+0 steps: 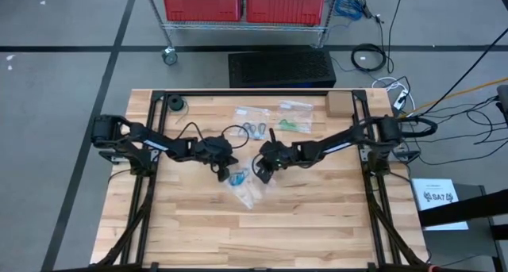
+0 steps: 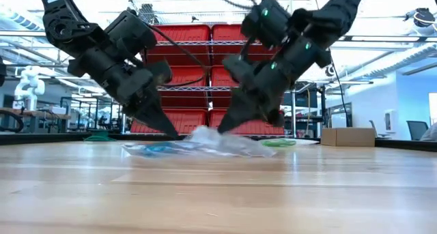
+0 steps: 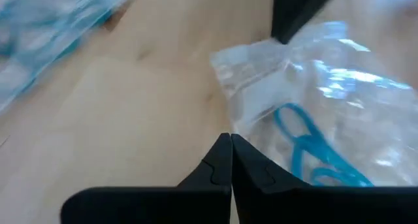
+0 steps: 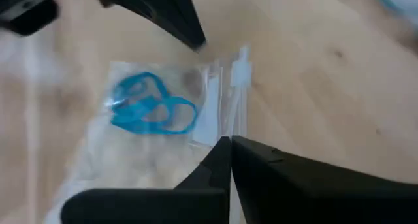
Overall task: Sort rubber bands
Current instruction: Close the bottom zip bag
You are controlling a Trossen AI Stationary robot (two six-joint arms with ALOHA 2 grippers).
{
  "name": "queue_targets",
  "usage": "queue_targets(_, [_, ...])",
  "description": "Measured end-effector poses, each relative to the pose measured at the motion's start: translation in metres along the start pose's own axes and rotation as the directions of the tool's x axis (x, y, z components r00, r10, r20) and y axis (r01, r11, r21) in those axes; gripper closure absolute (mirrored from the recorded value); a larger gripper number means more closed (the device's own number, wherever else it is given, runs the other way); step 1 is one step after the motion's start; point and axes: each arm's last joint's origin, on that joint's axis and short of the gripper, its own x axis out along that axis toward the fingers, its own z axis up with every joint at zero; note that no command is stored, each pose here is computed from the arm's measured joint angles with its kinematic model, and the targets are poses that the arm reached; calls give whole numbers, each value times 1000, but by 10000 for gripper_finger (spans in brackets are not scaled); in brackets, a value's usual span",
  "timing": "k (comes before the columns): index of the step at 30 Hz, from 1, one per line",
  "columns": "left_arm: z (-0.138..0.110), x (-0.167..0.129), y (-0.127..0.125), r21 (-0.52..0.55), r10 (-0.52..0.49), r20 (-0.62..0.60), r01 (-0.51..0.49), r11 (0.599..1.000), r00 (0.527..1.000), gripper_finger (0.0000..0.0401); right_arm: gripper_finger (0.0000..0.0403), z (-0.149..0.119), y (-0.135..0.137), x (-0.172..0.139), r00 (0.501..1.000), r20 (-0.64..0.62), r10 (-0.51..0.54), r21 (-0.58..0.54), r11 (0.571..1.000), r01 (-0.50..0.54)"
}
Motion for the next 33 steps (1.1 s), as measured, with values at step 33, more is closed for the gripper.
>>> queue_targets(33, [65,-13,-31,254,-459,380,387,886,803,267,403,5,63,-120,992,101,74,-343,939,-35])
